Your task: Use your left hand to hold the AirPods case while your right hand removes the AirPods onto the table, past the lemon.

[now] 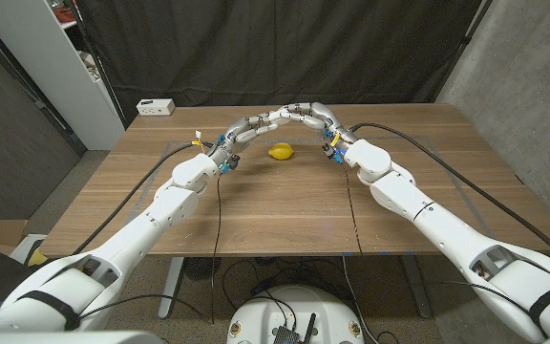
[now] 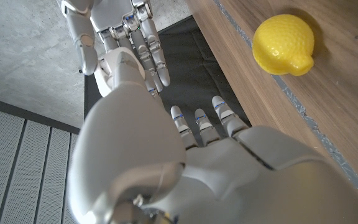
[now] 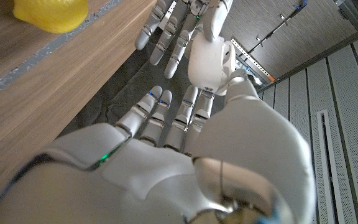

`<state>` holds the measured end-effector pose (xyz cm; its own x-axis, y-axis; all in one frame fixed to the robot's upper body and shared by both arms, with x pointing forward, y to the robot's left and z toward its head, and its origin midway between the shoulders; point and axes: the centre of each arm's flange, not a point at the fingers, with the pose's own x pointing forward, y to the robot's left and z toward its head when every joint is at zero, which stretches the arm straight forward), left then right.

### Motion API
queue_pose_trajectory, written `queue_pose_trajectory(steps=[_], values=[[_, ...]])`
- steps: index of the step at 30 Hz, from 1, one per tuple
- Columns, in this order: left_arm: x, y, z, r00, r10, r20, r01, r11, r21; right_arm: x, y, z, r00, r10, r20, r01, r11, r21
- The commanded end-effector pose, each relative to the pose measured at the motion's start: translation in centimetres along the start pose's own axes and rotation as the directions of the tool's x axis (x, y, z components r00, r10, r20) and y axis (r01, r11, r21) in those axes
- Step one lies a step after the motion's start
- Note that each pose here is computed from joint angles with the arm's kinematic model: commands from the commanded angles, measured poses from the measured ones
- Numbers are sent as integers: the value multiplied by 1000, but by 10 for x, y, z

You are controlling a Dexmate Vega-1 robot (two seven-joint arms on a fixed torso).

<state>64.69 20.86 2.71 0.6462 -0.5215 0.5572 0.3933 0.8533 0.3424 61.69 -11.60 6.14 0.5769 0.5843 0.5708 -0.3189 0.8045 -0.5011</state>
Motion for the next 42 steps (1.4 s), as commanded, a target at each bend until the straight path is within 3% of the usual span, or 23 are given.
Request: queue_pose_trajectory(steps=[1, 28, 42], values=[[-2, 0, 2, 1000, 1, -12, -1, 999, 52, 4, -7, 3, 999, 35, -23, -35, 999, -12], [0, -2, 4, 1000, -7, -22, 8, 997, 79, 11, -21, 9, 995, 85, -56, -87, 996, -25], [2, -2, 3, 1000, -11, -22, 13, 997, 77, 14, -25, 7, 994, 72, -87, -74, 997, -17]])
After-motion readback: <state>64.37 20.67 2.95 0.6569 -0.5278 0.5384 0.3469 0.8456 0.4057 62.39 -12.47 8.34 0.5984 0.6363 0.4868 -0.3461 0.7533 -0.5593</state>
